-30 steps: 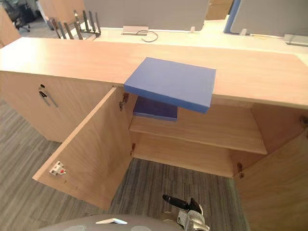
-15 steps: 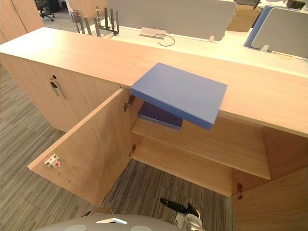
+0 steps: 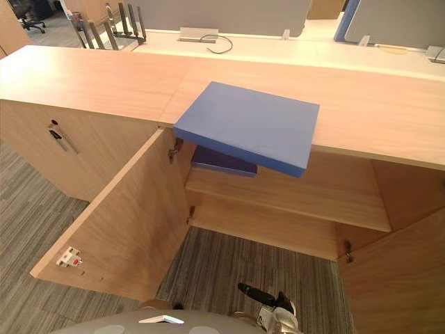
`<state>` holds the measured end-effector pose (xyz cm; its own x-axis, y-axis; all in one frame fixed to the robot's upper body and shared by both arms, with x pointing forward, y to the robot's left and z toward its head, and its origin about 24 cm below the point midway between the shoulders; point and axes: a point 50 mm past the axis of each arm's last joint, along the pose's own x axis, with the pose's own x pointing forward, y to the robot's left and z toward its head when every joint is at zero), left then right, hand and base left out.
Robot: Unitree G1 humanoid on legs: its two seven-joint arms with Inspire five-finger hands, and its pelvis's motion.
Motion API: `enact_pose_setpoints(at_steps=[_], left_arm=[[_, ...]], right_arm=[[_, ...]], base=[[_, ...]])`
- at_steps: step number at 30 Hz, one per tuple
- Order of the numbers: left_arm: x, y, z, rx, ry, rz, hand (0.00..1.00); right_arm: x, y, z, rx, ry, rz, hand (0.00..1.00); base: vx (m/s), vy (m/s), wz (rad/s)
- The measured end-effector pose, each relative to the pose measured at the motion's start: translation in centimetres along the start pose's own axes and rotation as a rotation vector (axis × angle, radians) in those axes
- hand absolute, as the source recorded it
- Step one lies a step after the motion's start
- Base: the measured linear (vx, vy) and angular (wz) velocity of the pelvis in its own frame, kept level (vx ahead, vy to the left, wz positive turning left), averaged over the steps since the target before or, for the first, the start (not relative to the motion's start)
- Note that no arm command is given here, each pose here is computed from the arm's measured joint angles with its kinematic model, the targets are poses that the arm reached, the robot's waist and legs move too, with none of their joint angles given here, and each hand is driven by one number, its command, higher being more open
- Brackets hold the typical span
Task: Walk over to the cabinet, pick up the folder, carry it to the office cabinet, place the folder inside the office cabinet, then close the office cabinet door
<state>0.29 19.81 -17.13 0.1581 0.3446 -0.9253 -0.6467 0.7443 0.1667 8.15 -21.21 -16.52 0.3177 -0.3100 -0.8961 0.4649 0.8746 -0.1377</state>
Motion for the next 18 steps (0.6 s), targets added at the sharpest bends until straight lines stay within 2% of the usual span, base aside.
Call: enact_pose_setpoints(at_steps=[18], left_arm=[[-0.1, 1.0, -0.4, -0.017, 0.009, 0.029, 1.00]], right_arm=[[-0.2, 0.8, -0.3, -0.032, -0.006, 0.032, 1.00]], base=[[0.02, 0.018, -0.02]])
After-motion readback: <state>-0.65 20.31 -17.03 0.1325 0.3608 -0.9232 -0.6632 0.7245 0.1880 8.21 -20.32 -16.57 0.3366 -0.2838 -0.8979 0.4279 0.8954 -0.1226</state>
